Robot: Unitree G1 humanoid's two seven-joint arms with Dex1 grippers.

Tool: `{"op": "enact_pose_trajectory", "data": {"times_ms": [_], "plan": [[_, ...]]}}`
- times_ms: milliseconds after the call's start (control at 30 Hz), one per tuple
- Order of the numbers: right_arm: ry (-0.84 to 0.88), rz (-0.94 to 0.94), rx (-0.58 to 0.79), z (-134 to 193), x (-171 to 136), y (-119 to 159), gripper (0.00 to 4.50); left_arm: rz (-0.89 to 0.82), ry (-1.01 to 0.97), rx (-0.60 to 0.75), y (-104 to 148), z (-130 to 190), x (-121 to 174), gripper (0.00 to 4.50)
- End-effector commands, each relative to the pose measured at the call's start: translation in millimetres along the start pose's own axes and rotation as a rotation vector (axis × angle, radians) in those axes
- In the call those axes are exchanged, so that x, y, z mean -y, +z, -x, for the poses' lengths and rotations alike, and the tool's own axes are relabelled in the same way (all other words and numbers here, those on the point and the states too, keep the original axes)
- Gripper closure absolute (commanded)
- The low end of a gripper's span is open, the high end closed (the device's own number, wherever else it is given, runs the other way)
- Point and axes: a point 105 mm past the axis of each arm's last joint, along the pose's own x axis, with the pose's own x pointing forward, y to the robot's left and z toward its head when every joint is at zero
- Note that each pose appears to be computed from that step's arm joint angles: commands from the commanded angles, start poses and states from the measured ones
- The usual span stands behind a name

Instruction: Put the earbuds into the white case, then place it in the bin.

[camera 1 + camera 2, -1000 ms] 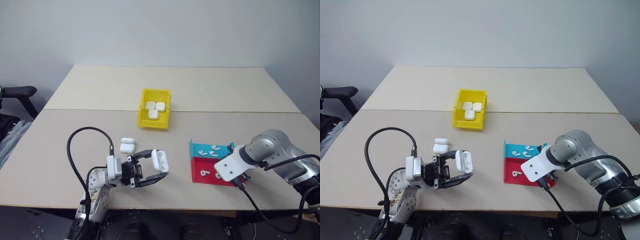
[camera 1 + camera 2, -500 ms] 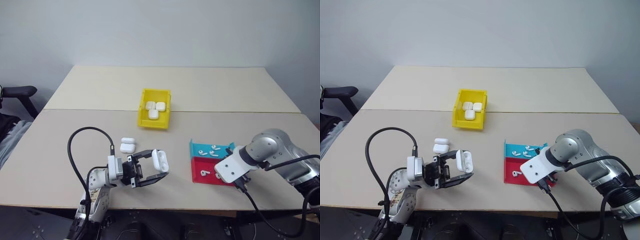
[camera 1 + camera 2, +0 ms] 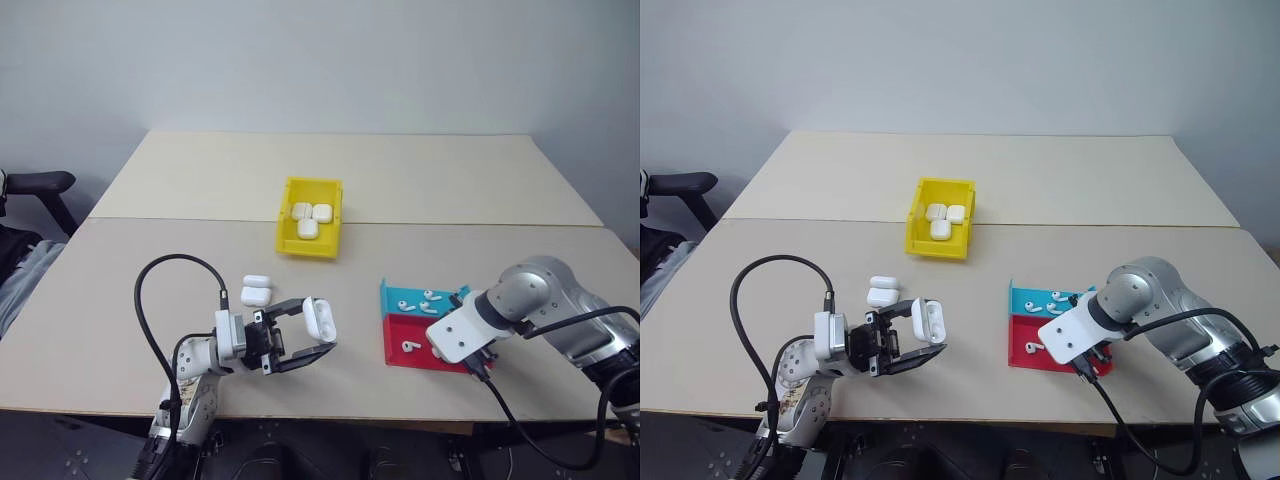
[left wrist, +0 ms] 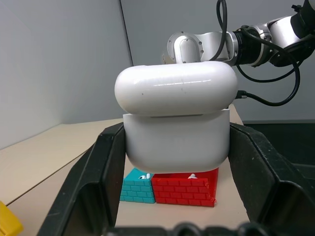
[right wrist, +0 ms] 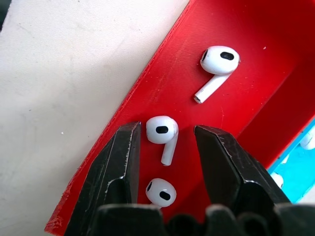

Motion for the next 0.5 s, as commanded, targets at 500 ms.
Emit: {"op": "enact_pose_trajectory", "data": {"times_ms": [500], "plan": [[-0.017, 0.051, 0.001, 1.2, 2.8, 2.1, 3.52, -0.056, -0.008, 0.006, 9.8, -2.2, 1.0, 1.67]]}}
